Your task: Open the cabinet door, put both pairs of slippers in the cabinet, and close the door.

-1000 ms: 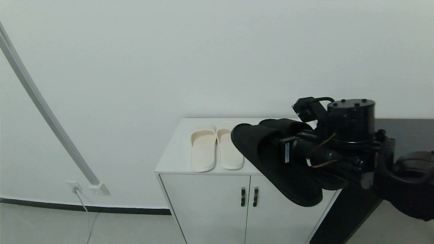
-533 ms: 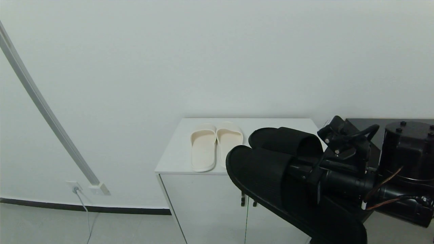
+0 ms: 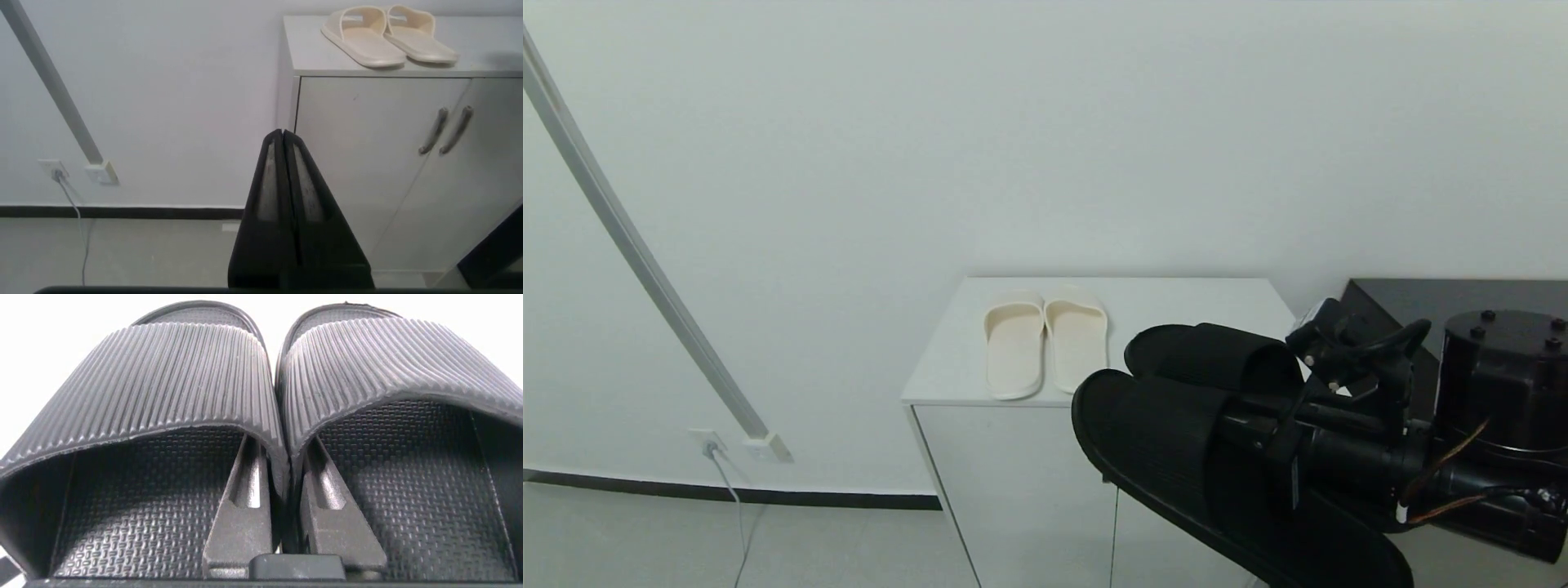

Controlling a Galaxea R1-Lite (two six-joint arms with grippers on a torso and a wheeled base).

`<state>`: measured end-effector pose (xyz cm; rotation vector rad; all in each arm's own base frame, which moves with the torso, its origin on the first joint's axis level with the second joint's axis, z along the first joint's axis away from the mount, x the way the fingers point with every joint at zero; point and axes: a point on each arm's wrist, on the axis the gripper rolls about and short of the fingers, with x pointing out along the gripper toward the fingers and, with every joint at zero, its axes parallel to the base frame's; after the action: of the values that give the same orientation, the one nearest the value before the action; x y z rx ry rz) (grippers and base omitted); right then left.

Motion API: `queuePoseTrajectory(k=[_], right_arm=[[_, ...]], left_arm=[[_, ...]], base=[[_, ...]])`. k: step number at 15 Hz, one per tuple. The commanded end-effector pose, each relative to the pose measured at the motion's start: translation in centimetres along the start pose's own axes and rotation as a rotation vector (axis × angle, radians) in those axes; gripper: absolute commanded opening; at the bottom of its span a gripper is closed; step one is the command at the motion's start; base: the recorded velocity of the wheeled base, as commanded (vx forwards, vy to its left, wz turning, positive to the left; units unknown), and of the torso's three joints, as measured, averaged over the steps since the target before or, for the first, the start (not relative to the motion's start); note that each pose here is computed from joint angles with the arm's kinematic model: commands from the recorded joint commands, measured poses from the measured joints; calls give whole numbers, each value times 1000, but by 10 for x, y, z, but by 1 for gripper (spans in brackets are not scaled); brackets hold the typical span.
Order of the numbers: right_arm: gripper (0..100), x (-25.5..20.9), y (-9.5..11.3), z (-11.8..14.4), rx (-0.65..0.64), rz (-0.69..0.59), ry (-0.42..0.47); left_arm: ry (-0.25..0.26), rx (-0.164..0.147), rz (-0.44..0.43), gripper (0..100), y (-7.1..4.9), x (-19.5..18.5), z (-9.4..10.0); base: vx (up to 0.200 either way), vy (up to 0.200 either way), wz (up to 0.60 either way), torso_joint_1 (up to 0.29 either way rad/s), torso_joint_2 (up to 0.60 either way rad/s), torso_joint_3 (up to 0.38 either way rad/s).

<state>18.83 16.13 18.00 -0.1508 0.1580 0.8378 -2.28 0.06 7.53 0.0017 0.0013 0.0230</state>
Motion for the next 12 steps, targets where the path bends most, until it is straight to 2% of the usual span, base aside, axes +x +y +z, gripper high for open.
queuePoseTrajectory(k=[1,12], right_arm=[[0,0,0,-4,2,2,15],[0,-10,3,-13,6,8,32]], left_arm=[[2,0,0,0,0,0,0],[2,-5,-2,0,0,0,0]], base=[[-200,0,0,-2,2,7],[0,0,0,0,0,0]])
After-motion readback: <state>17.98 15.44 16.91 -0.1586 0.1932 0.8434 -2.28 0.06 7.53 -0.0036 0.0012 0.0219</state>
